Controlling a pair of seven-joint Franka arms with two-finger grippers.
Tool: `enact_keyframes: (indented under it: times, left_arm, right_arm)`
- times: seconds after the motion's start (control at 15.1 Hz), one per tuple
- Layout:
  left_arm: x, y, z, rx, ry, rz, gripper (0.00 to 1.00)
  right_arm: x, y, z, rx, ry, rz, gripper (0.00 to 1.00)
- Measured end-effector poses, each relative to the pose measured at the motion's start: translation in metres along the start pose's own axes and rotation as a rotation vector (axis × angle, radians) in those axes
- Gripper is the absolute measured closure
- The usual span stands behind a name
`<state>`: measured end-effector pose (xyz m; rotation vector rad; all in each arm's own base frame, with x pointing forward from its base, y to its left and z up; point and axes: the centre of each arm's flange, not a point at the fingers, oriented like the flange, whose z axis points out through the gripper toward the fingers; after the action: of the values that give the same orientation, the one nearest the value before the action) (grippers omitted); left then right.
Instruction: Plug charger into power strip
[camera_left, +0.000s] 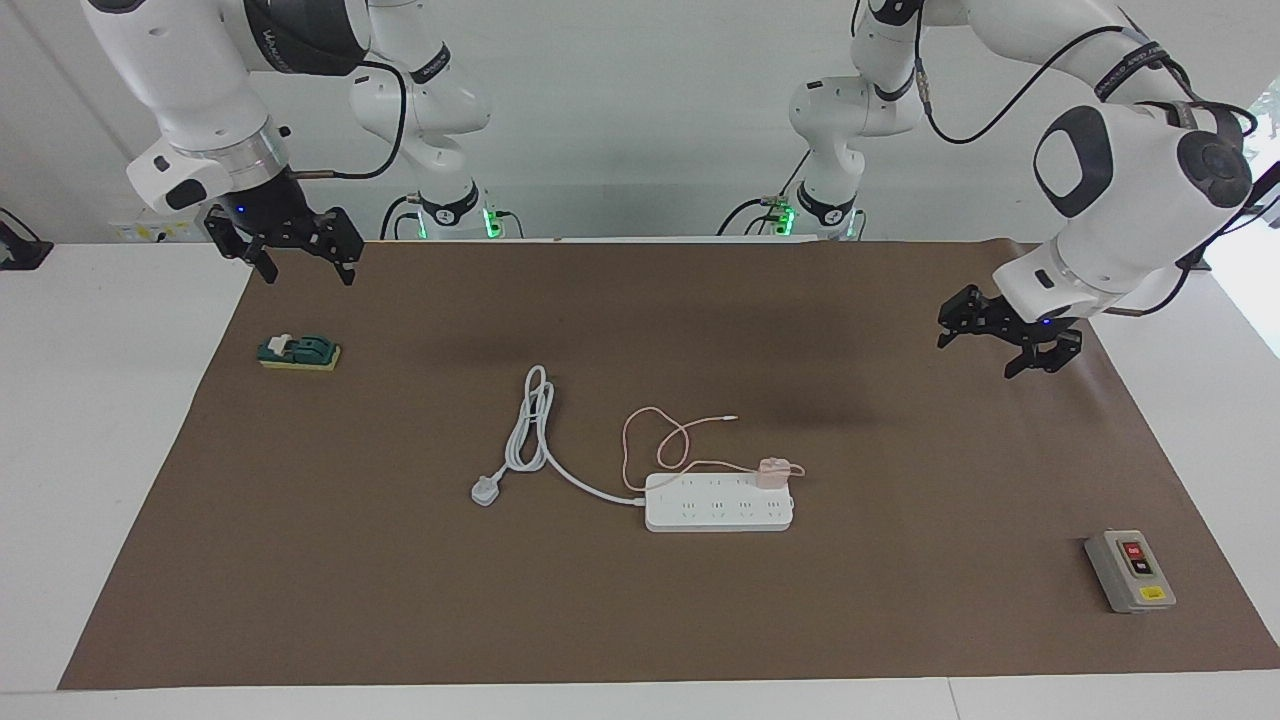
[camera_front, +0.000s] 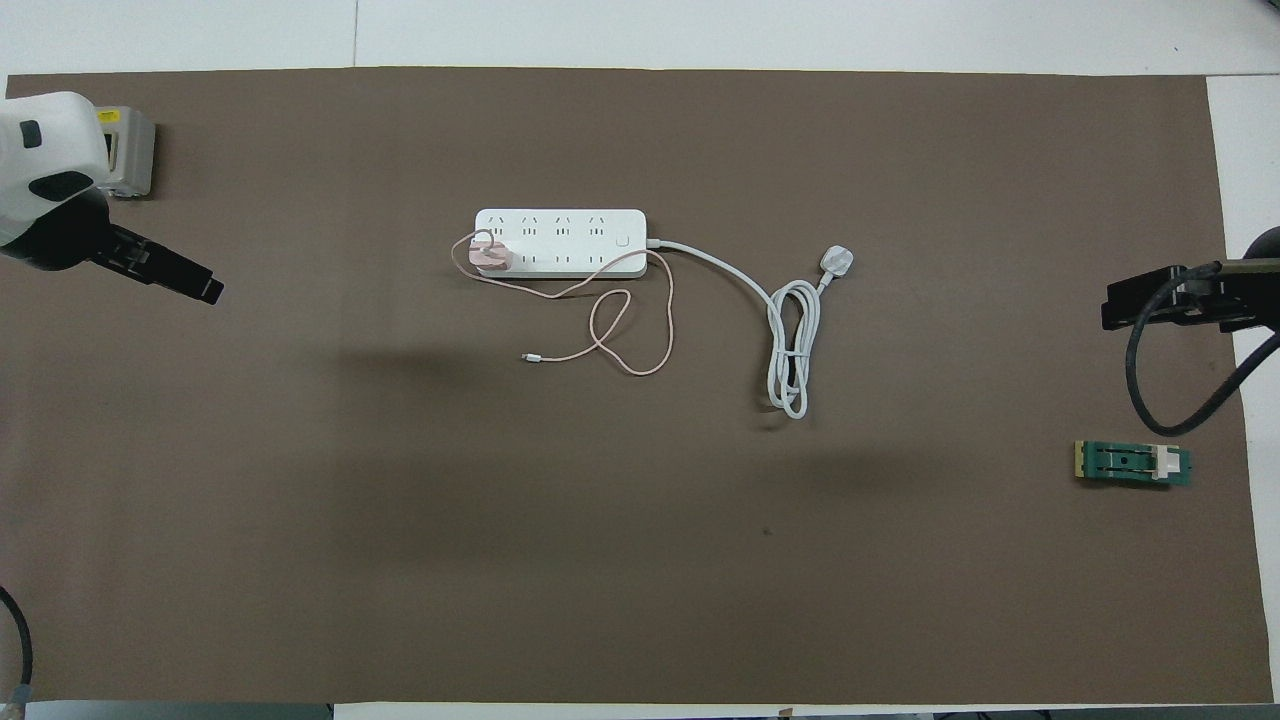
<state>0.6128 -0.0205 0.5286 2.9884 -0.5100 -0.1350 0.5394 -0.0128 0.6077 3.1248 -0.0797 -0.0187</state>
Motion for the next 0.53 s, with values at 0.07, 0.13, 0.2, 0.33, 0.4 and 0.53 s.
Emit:
enact_keyframes:
  times: [0.07, 0.13, 0.2, 0.33, 0.4, 0.53]
  left_arm:
    - [-0.002, 0.001, -0.002, 0.002, 0.000, -0.087, 0.00]
    - [-0.003, 0.001, -0.003, 0.008, -0.005, -0.147, 0.00]
    - [-0.005, -0.001, -0.004, 0.025, -0.012, -0.182, 0.00]
    - [-0.008, -0.005, -0.008, 0.063, -0.015, -0.212, 0.00]
    - [-0.010, -0.006, -0.011, 0.072, -0.013, -0.218, 0.00]
    - [-0.015, -0.004, -0.020, 0.079, -0.004, -0.223, 0.00]
  right_arm:
    - [0.000, 0.000, 0.000, 0.000, 0.000, 0.000, 0.00]
    - [0.000, 0.000, 0.000, 0.000, 0.000, 0.000, 0.00]
    - [0.000, 0.000, 0.000, 0.000, 0.000, 0.000, 0.00]
    - [0.000, 0.000, 0.000, 0.000, 0.000, 0.000, 0.00]
    - [0.000, 0.000, 0.000, 0.000, 0.000, 0.000, 0.00]
    - [0.000, 0.000, 0.000, 0.000, 0.000, 0.000, 0.00]
